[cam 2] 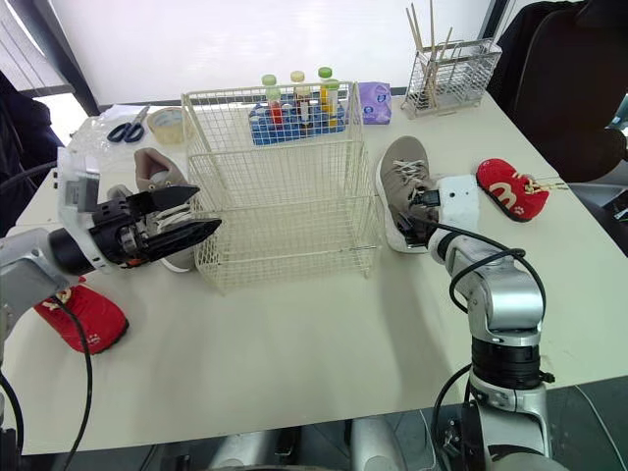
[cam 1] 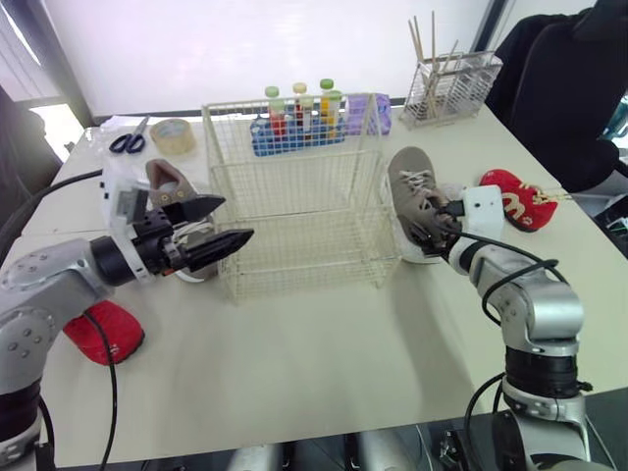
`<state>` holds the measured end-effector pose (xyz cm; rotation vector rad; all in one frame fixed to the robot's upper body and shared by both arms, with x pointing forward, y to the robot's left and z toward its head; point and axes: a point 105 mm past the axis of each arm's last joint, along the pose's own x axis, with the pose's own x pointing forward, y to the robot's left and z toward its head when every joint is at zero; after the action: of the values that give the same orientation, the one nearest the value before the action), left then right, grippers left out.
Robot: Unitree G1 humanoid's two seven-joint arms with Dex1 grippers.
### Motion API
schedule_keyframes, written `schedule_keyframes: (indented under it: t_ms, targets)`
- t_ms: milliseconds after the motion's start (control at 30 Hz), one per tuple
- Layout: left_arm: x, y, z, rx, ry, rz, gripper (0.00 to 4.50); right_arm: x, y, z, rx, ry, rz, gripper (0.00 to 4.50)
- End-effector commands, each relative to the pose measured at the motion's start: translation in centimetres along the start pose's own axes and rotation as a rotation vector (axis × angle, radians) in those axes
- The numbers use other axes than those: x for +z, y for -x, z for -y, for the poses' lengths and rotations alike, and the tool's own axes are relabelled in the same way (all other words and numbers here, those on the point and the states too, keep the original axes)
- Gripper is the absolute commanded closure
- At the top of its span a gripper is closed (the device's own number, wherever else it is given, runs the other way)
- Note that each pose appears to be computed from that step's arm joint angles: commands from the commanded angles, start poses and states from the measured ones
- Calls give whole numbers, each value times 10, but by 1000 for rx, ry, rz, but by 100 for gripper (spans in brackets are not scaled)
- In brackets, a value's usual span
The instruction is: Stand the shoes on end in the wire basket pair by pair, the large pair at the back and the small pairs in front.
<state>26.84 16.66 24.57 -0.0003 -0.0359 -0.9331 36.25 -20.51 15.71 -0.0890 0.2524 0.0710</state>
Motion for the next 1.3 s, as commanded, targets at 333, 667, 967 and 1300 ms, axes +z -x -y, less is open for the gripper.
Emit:
schedule_keyframes:
  t_ms: [333,667,967,1300]
  targets:
    - [9,2,4,2,-43,32,0,12,0,-1,-18,12,56,432]
    - [20,-2,-1,-3,-42,74,0,134,30,26,-86,12,433,432]
    - [50,-3,-12,-19,1,178,0,238,101,-11,270,601,879,432]
    - [87,16,-40,-33,73,189,0,229,117,-49,442,1462,1062,432]
